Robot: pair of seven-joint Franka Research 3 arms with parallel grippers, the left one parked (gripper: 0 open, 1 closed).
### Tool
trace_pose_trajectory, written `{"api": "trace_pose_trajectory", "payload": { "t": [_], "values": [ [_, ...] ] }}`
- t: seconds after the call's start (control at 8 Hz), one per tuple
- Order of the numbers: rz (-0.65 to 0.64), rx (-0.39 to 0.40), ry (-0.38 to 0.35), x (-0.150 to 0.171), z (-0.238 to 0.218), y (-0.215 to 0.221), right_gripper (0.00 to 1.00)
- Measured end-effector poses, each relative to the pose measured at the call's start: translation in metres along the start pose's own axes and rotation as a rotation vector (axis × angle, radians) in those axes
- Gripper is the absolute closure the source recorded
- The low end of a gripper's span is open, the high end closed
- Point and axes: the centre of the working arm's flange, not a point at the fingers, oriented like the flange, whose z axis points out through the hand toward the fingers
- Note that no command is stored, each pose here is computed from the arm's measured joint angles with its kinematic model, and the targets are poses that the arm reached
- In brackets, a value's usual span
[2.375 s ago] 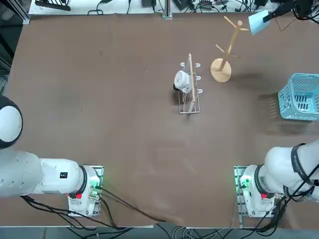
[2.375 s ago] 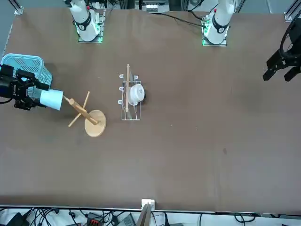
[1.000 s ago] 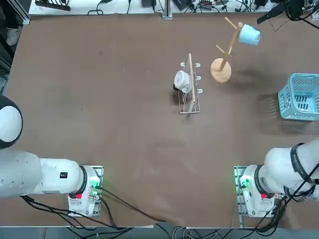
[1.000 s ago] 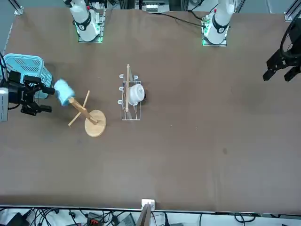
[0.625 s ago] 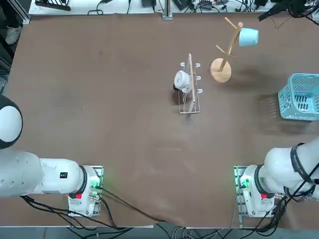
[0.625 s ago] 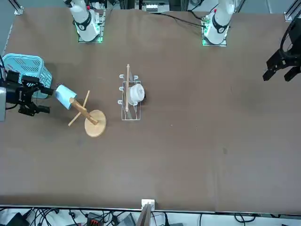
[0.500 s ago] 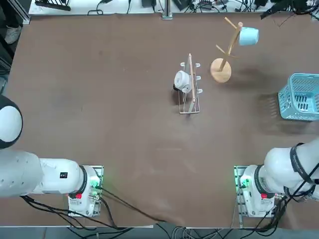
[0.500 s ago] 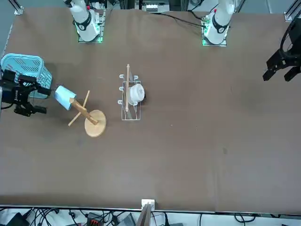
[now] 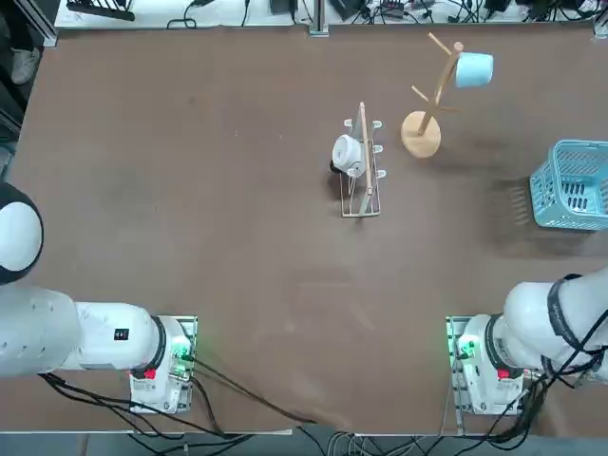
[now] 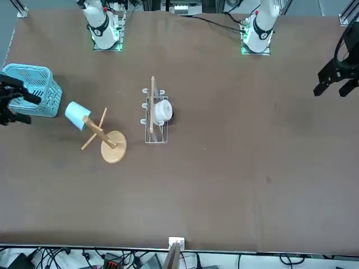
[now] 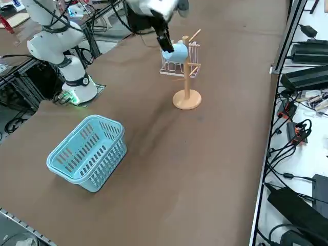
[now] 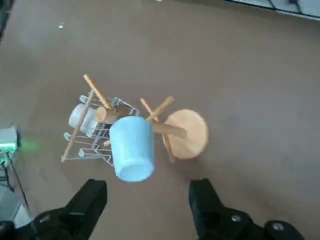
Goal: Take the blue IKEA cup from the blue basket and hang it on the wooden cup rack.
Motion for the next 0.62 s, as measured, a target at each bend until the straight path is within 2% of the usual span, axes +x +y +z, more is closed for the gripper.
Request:
{"api": "trace_pose_trajectory", "payload": {
  "t": [0.25,0.62],
  "values": [
    [0.074,-0.115,-0.06,-0.0057,-0.0175,-0.0151,0.0],
    [0.119,-0.197,-0.13,-0.003,-0.0106,-0.0164,0.0]
  ]
}}
